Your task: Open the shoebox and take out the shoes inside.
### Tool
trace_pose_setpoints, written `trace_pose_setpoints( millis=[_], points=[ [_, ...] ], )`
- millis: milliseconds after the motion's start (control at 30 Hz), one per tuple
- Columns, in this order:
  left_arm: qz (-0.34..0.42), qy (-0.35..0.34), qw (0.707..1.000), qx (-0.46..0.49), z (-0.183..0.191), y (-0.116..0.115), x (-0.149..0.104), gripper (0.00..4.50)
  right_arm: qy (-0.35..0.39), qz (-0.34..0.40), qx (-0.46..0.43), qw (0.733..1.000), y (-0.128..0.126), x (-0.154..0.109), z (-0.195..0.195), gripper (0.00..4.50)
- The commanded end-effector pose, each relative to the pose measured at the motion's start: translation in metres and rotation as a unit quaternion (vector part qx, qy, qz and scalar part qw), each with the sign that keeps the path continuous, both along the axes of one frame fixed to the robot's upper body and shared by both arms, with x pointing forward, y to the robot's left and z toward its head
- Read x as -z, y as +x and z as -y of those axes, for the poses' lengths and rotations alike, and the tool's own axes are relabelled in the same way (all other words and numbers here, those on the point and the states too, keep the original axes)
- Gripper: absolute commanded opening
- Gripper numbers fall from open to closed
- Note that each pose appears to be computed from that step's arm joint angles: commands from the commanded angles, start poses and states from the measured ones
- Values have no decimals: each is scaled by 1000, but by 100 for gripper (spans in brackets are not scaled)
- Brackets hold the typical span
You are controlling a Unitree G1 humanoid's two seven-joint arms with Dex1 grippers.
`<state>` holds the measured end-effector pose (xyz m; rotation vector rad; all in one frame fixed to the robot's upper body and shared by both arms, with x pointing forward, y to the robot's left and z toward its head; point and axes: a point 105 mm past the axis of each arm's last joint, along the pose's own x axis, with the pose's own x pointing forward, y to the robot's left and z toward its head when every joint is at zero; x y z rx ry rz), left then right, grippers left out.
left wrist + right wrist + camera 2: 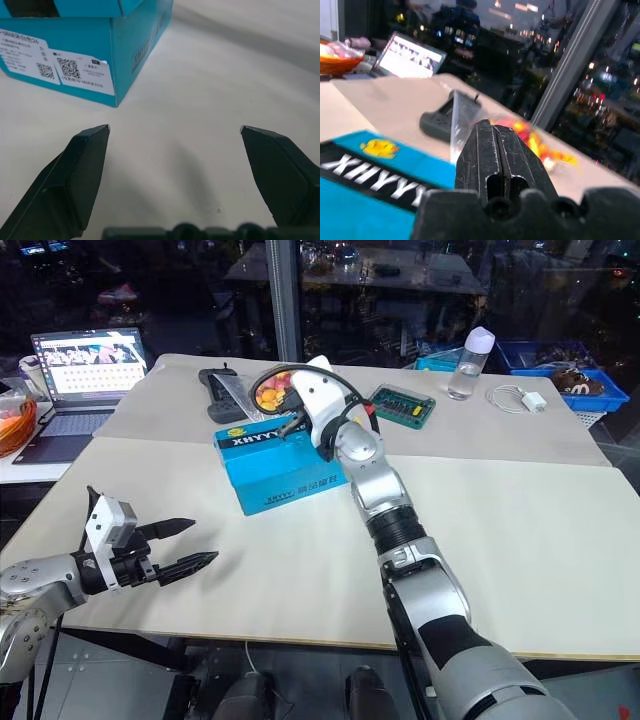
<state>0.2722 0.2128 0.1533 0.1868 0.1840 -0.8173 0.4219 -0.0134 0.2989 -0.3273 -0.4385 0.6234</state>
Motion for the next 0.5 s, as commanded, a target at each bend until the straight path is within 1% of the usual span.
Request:
trace_pose_setpoints(
  millis=[33, 100, 133, 233, 300, 367, 400, 467, 500],
  points=[
    [20, 6, 1000, 9, 4, -1, -9, 450, 15, -12, -81, 997, -24, -12, 4, 5],
    [19, 6, 1000, 10, 5, -1, -8, 450, 2, -38, -129, 991, -39, -5, 4, 5],
    [18, 6, 1000, 10, 5, 0, -8, 450, -13, -56, -154, 986, -46, 4, 2, 5],
    [18, 7, 1000, 12, 5, 1, -8, 450, -111, -106, -205, 967, -64, 49, -11, 5],
    [18, 7, 1000, 13, 6, 1, -8, 450, -179, -129, -212, 952, -71, 79, -16, 5],
    [18, 8, 1000, 13, 6, 1, -9, 450, -230, -148, -214, 938, -75, 103, -17, 5],
    [18, 9, 1000, 13, 6, 1, -9, 450, -237, -154, -205, 937, -72, 111, -19, 5],
    [18, 9, 1000, 13, 6, 0, -9, 450, -230, -157, -167, 946, -59, 116, -22, 5],
    [17, 10, 1000, 13, 5, 0, -8, 450, -232, -150, -132, 952, -47, 119, -21, 5]
  ],
)
